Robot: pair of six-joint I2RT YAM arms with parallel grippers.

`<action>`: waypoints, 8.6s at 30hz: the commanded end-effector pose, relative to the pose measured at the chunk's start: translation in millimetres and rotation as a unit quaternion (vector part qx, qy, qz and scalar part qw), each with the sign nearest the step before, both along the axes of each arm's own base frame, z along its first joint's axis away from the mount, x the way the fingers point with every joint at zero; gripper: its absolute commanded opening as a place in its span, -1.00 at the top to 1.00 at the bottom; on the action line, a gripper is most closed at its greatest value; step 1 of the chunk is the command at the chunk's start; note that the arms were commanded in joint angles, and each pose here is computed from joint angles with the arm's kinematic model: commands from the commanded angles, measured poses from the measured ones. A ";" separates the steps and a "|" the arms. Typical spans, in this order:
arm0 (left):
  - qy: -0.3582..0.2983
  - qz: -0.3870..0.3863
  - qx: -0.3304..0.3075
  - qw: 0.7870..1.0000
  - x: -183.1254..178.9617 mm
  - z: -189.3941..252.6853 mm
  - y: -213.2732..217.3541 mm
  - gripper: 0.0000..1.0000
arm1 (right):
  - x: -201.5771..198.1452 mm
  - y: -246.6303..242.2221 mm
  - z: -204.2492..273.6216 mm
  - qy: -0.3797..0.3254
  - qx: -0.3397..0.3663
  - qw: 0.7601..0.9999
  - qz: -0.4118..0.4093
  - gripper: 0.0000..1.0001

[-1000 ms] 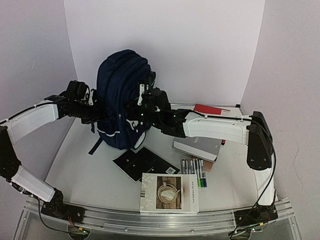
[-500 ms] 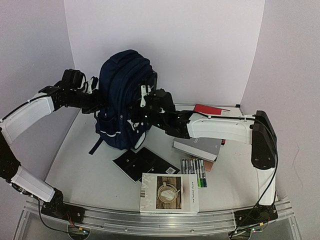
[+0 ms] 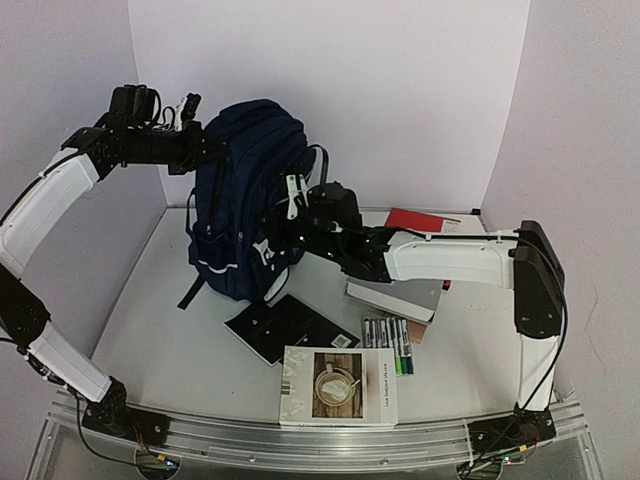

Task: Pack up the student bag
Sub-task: Unzip the student bag at the center of the board.

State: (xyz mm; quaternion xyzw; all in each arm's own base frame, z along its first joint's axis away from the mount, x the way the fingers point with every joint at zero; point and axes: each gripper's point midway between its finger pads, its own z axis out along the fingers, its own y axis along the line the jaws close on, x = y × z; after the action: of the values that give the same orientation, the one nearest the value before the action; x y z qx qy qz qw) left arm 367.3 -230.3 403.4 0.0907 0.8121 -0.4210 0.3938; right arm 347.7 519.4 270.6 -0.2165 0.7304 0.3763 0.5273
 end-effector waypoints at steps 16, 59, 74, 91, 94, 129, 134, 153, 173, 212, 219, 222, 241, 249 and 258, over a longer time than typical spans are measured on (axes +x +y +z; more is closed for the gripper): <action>-0.047 -0.011 -0.005 0.999 -6.2 21.7 8.8 0.78 | -27.9 -51.7 87.5 -0.062 0.011 0.998 -0.024 0.01; -0.191 0.049 0.117 0.973 8.7 -8.2 46.9 0.14 | -34.3 -4.5 135.8 -0.344 -0.217 0.914 0.019 -0.11; -0.219 -0.064 0.055 0.972 -26.0 -7.2 17.2 0.99 | -22.1 3.2 148.5 -0.450 -0.273 0.850 -0.010 -0.08; -0.242 -0.068 0.015 0.968 -50.4 19.8 19.5 1.00 | 9.7 22.7 132.6 -0.442 -0.304 0.841 -0.066 -0.10; -0.244 -0.050 0.015 0.968 -49.0 26.7 23.8 1.00 | 14.0 18.4 124.1 -0.439 -0.324 0.835 -0.075 -0.11; -0.200 -0.056 0.021 0.978 -41.2 12.3 20.4 0.99 | 19.6 32.3 131.8 -0.488 -0.322 0.805 -0.103 0.11; -0.196 -0.059 0.024 0.978 -41.9 9.5 20.1 1.00 | 16.9 39.2 129.1 -0.500 -0.325 0.798 -0.086 0.12; -0.197 -0.070 0.024 0.978 -47.8 12.9 19.0 1.00 | 6.0 53.9 114.3 -0.558 -0.399 0.726 -0.040 0.49; -0.154 0.055 0.080 0.983 -31.4 -14.3 56.2 1.00 | -25.3 33.7 222.8 -0.414 -0.073 0.906 -0.045 1.00; -0.213 -0.093 0.007 0.973 -63.4 46.0 3.1 0.07 | 12.1 -55.9 289.2 -0.235 0.164 0.958 -0.020 1.00; -0.193 -0.143 -0.018 0.971 -71.5 36.9 -48.6 0.06 | 13.6 -50.8 279.4 -0.225 0.160 0.961 -0.012 1.00; -0.187 -0.144 -0.021 0.972 -67.1 29.1 -54.6 0.00 | 12.0 -45.1 272.1 -0.213 0.162 0.964 0.002 1.00; -0.217 -0.028 0.096 0.971 -5.3 -5.2 -36.4 -0.11 | -3.7 -40.7 255.3 -0.187 0.151 0.970 0.043 1.00; -0.205 -0.091 0.071 0.972 -13.7 -14.1 -56.5 -0.02 | -8.8 -42.7 254.1 -0.177 0.147 0.972 0.052 1.00; -0.152 -0.099 0.105 0.978 -30.1 -55.3 -45.0 1.00 | 1.3 -64.5 257.1 -0.159 0.114 0.981 -0.006 0.94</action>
State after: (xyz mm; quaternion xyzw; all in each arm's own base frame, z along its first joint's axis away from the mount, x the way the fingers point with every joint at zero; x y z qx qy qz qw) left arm 344.8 -288.3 366.1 0.2802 0.7474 -0.3719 0.4740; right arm 374.7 504.0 415.9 -0.2607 0.6603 0.3897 0.5866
